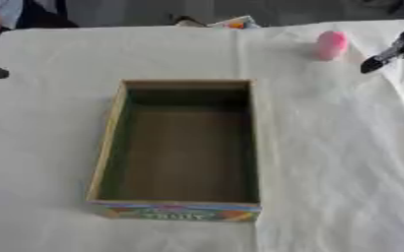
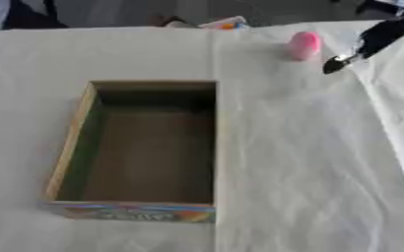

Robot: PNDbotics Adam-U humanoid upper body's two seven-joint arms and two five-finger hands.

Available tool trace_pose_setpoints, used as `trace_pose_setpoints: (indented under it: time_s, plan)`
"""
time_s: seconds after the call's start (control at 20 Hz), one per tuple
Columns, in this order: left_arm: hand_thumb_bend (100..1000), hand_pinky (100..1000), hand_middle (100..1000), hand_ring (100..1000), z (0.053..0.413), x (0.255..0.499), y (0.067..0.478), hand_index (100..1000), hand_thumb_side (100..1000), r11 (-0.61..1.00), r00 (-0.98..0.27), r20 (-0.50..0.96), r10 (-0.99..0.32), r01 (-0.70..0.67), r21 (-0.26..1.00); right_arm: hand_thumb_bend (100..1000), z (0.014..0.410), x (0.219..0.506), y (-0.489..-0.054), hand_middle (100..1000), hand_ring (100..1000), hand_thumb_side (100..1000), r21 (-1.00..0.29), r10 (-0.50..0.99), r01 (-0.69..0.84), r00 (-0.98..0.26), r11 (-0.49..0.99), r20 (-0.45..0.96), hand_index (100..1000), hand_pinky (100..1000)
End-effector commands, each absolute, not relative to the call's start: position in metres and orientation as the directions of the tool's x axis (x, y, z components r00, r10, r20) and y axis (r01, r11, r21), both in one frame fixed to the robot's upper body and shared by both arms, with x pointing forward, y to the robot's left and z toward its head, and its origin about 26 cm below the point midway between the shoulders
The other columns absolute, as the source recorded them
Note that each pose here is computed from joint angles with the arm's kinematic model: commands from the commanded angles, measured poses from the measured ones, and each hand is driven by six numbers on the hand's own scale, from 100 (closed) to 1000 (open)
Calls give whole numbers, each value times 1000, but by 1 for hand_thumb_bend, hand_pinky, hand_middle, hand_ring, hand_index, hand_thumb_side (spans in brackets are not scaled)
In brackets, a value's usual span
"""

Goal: Pick up objects on the table and place them in the box.

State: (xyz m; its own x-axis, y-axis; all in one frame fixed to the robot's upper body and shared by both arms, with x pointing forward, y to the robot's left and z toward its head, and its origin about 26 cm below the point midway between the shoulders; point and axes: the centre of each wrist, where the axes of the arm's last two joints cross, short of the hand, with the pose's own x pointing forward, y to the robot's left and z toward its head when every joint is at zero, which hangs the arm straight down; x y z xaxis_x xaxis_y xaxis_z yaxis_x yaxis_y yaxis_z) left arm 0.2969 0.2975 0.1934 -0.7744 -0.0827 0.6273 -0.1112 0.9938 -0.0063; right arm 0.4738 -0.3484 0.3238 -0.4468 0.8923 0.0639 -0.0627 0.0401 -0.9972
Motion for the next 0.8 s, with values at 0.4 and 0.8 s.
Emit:
trace_pose_setpoints:
  time_s: [0.4,0.8]
  plan:
    - [100,570,567,497,206,296,298,761,901,994,-799,593,-100,-106,25,1000,342,472,-345,906,999,444,-999,907,-36,-422,-30,-12,1000,809]
    - [100,570,566,496,210,297,295,760,899,995,-807,582,-96,-95,31,1000,338,475,-349,879,972,480,-998,933,27,-358,53,40,1000,786]
